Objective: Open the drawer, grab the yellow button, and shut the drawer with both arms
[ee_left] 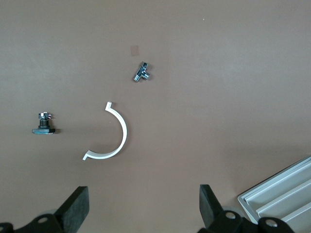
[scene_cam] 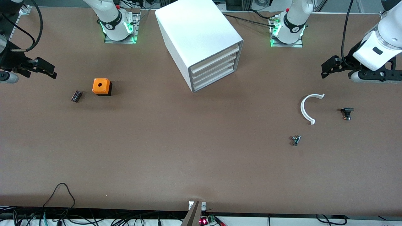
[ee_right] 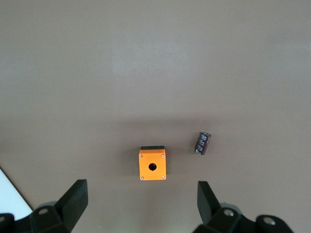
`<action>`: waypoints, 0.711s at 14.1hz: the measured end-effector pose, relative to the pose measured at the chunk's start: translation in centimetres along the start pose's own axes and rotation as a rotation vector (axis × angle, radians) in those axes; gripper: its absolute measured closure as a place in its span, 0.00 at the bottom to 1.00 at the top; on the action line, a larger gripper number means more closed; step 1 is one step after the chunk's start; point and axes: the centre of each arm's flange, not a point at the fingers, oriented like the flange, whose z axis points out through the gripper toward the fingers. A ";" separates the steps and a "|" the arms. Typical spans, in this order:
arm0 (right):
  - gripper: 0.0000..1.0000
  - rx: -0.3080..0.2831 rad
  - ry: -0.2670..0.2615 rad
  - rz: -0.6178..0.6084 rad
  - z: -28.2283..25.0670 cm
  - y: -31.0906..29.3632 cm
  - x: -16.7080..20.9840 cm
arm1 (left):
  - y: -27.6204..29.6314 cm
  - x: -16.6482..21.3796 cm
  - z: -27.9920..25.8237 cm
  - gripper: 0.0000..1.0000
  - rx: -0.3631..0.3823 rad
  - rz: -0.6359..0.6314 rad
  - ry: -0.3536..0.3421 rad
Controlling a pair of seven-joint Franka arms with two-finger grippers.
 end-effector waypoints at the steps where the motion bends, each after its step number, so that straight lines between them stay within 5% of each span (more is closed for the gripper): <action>1: 0.00 0.000 0.000 0.000 0.0 0.0 0.0 | 0.0 0.0 0.1 0.00 0.000 0.000 -0.002; 4: 0.00 0.000 0.000 0.000 0.0 0.0 0.0 | 0.1 0.1 1.2 0.00 0.003 0.003 -0.043; 7: 0.00 0.000 0.000 0.000 0.0 0.0 0.0 | 1.3 0.2 4.8 0.00 -0.003 0.025 -0.155; 10: 0.00 0.000 0.001 0.000 0.0 0.0 0.0 | 3.6 -0.7 8.9 0.00 -0.192 0.130 -0.349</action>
